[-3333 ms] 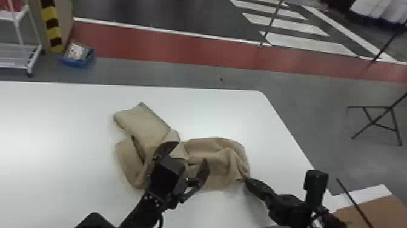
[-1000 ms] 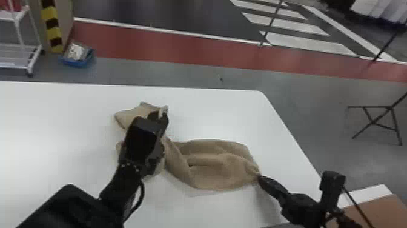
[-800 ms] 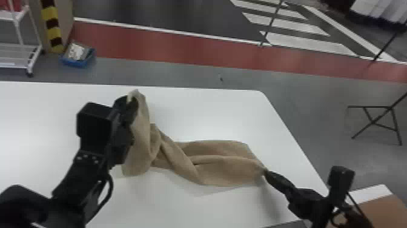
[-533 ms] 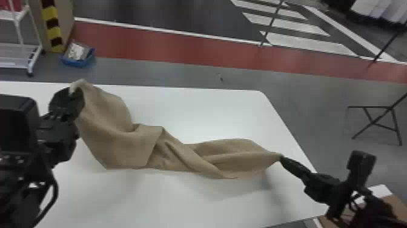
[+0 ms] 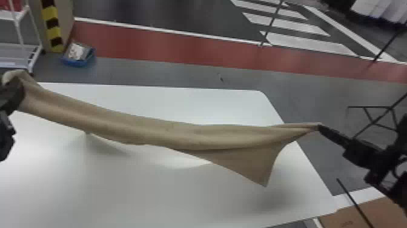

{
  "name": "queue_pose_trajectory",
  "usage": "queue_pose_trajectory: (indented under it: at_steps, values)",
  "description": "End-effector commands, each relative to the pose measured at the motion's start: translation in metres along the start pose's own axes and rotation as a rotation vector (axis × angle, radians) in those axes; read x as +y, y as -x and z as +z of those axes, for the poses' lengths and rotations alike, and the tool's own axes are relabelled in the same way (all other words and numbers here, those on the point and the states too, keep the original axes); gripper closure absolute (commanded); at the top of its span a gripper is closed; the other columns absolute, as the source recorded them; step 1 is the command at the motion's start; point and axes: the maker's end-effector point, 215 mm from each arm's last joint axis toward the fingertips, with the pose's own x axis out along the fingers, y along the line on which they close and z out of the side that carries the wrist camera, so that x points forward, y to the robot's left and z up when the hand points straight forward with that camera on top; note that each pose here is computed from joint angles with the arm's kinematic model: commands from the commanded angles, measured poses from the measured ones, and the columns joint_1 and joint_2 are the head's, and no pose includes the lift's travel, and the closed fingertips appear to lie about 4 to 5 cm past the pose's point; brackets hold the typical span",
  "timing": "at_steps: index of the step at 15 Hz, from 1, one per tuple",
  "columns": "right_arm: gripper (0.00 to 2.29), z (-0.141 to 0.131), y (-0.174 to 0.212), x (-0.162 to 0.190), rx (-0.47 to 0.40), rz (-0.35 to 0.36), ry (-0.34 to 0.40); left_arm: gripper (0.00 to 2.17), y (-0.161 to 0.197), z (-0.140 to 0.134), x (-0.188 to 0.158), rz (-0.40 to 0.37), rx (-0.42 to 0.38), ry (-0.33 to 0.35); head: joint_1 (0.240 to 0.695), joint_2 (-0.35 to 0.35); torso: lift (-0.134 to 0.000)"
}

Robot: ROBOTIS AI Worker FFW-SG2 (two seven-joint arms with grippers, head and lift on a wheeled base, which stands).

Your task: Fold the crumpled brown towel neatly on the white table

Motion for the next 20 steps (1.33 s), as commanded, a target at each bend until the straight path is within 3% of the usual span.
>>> queue_pose_trajectory:
  at_steps: [1,4,6,9,12,13,14,15,17,19,20]
  values:
    - [1.80,0.004,0.000,-0.008,0.018,-0.020,-0.011,1.69,0.001,0.000,0.004,-0.005,0.005,0.017,0.688,-0.350,-0.124]
    - [1.80,-0.046,-0.027,0.020,0.114,0.014,-0.012,1.69,-0.002,-0.015,-0.009,-0.029,0.034,0.020,0.692,-0.350,-0.124]
    - [1.80,-0.061,-0.043,0.035,0.145,0.030,-0.001,1.69,-0.011,-0.021,-0.020,-0.050,0.041,0.010,0.695,-0.350,-0.124]
    - [1.80,-0.044,-0.077,0.061,0.116,0.051,0.038,1.69,-0.043,-0.036,-0.019,-0.048,0.061,0.004,0.695,-0.327,-0.124]
    - [1.80,0.008,-0.133,0.098,0.012,0.099,0.092,1.69,-0.100,-0.030,-0.005,-0.035,0.003,0.024,0.695,-0.291,-0.124]
    - [1.80,0.033,-0.155,0.114,-0.050,0.119,0.107,1.69,-0.125,-0.017,-0.001,-0.036,-0.042,0.054,0.679,-0.275,-0.124]
    - [1.80,0.052,-0.170,0.129,-0.089,0.144,0.099,1.69,-0.145,-0.003,0.002,-0.039,-0.069,0.087,0.633,-0.241,-0.124]
    - [1.80,0.076,-0.180,0.143,-0.151,0.168,0.094,1.69,-0.160,0.025,0.000,-0.058,-0.139,0.138,0.602,-0.222,-0.124]
    - [1.80,0.102,-0.182,0.165,-0.217,0.226,0.105,1.69,-0.169,0.061,-0.004,-0.098,-0.215,0.197,0.540,-0.195,-0.124]
    - [1.80,0.066,-0.167,0.165,-0.183,0.289,0.073,1.69,-0.146,0.060,-0.012,-0.155,-0.224,0.242,0.482,-0.176,-0.124]
    - [1.80,0.046,-0.152,0.153,-0.173,0.287,0.060,1.69,-0.128,0.033,-0.007,-0.167,-0.181,0.251,0.469,-0.170,-0.124]
